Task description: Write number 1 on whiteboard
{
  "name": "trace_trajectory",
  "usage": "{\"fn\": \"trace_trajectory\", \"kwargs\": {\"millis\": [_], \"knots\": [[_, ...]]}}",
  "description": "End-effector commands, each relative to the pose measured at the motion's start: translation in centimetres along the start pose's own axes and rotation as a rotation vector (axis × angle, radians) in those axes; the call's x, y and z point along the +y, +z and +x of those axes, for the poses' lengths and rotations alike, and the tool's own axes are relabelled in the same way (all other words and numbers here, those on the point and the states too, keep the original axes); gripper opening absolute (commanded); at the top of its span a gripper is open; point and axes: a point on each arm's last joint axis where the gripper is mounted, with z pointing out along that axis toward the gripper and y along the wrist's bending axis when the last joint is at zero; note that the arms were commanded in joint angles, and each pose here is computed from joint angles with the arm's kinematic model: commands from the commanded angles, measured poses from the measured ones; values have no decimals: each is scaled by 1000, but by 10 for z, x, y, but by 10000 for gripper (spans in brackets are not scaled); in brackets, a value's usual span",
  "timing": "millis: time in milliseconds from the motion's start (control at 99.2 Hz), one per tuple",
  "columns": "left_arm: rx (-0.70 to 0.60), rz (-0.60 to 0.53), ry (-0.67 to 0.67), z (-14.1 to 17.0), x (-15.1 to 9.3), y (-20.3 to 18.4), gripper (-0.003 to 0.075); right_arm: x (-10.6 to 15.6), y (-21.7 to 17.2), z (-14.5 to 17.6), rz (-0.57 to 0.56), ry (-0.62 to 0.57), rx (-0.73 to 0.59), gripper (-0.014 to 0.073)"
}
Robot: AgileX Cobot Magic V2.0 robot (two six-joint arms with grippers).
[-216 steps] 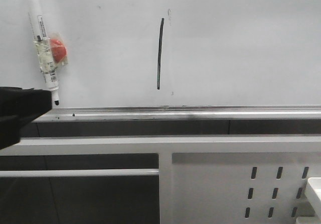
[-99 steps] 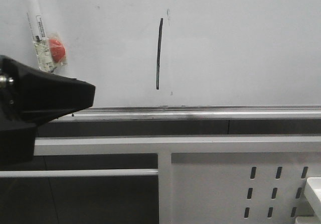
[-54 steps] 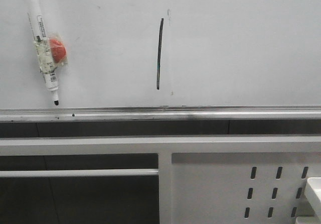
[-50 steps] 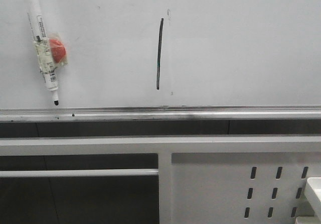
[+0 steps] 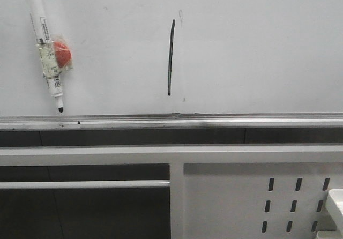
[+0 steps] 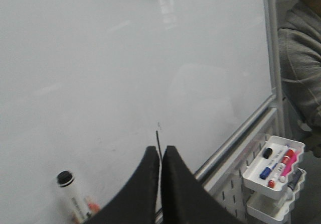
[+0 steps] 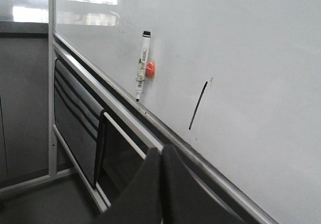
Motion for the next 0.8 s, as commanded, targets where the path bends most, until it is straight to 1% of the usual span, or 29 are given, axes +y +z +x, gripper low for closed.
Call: {"fn": "trace_trajectory", "kwargs": {"millis": [0, 50, 101, 161, 232, 302, 413, 544, 645, 786], "knots": [[-85, -103, -94, -9, 9, -6, -20, -3, -3, -13, 27, -2, -93, -69], [-90, -192, -172, -3, 15, -12, -20, -3, -3, -13, 27, -2, -93, -69], [-96, -289, -210, 3, 19, -19, -20, -3, -3, -13, 27, -2, -93, -69], [-100, -406, -215, 11, 24, -27, -20, -3, -3, -13, 27, -2, -93, -69], [-88, -516, -208, 19, 28, -32, -20, -3, -3, -13, 27, -2, -93, -69], [-62, -609, -202, 28, 32, -35, -20, -3, -3, -13, 27, -2, -93, -69], [-32, -718, -200, 38, 37, -38, -20, -3, -3, -13, 27, -2, -93, -69], [18, -737, -193, 59, 35, -39, -20, -3, -3, -13, 27, -2, -93, -69], [52, -736, -196, 85, 27, -42, -20, -3, -3, -13, 27, -2, -93, -69], [28, -737, -215, 115, 16, -49, -20, -3, -3, -13, 27, -2, -93, -69]]}}
